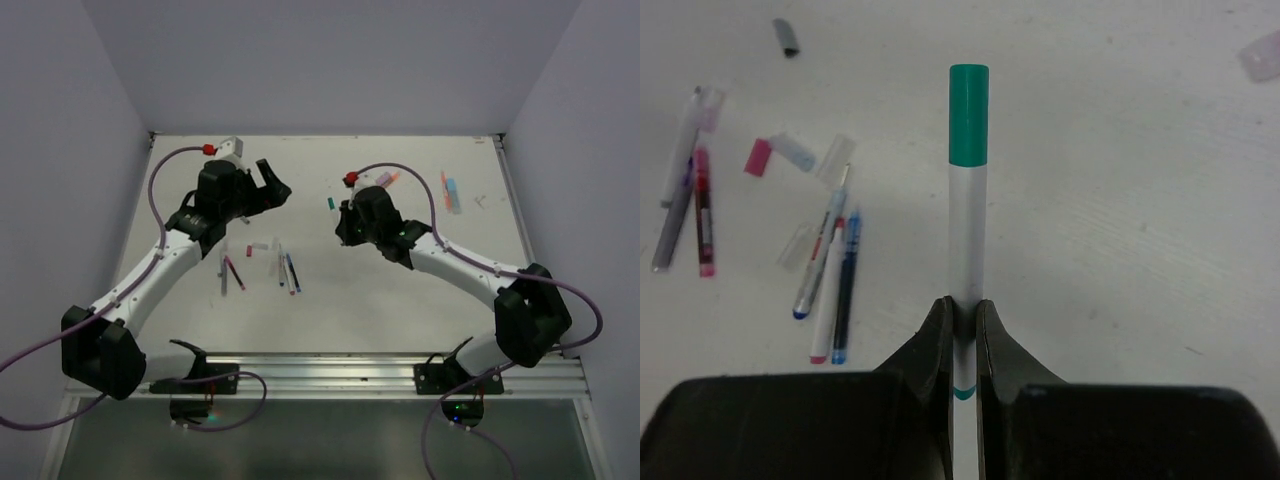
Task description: Open the pen caps
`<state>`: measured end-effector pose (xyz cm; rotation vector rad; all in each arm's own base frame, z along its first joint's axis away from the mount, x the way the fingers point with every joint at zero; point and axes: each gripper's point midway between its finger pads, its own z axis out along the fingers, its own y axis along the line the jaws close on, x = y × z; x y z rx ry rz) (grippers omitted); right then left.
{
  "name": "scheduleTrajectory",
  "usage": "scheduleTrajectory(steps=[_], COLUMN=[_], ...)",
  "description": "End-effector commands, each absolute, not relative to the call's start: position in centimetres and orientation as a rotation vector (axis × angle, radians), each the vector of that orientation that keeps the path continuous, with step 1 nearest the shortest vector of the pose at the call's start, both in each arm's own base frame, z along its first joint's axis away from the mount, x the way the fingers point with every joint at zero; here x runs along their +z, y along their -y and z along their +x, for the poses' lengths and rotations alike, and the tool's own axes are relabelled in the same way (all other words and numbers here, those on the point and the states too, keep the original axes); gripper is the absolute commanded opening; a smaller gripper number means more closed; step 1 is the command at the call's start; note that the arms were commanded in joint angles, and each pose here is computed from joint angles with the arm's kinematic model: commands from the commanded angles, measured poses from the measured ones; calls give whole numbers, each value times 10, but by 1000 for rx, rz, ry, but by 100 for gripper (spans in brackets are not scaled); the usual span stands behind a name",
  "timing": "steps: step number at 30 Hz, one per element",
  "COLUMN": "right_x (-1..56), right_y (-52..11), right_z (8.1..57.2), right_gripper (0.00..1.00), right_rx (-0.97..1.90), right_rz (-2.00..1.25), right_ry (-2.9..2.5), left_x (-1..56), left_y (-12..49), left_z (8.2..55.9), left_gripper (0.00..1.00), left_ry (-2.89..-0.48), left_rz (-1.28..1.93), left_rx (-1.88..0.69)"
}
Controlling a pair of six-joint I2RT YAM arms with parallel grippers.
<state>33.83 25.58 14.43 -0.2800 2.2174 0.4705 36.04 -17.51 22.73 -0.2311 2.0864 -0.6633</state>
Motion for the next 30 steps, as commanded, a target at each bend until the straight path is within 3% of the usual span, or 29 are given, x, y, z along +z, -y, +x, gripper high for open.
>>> scheduleTrajectory(steps=[1, 6, 20, 30], right_x=[183, 190, 204, 215], right_y=[-297, -329, -342, -344], right_z=[327, 308, 301, 300], right_gripper=[0, 0, 0, 0], right_rx=[600, 676, 741, 761], right_rz=[-352, -412, -408, -392], right_ry=[-2049, -1988, -1925, -1888], left_x=[258, 251, 234, 224], left_y=[210, 239, 250, 254], left_z=[373, 377, 377, 377], left_gripper=[97, 95, 58, 52], left_ry=[-2010, -2028, -2018, -2036], left_rz=[-242, -229, -268, -274], left_rx=[-810, -800, -754, -743])
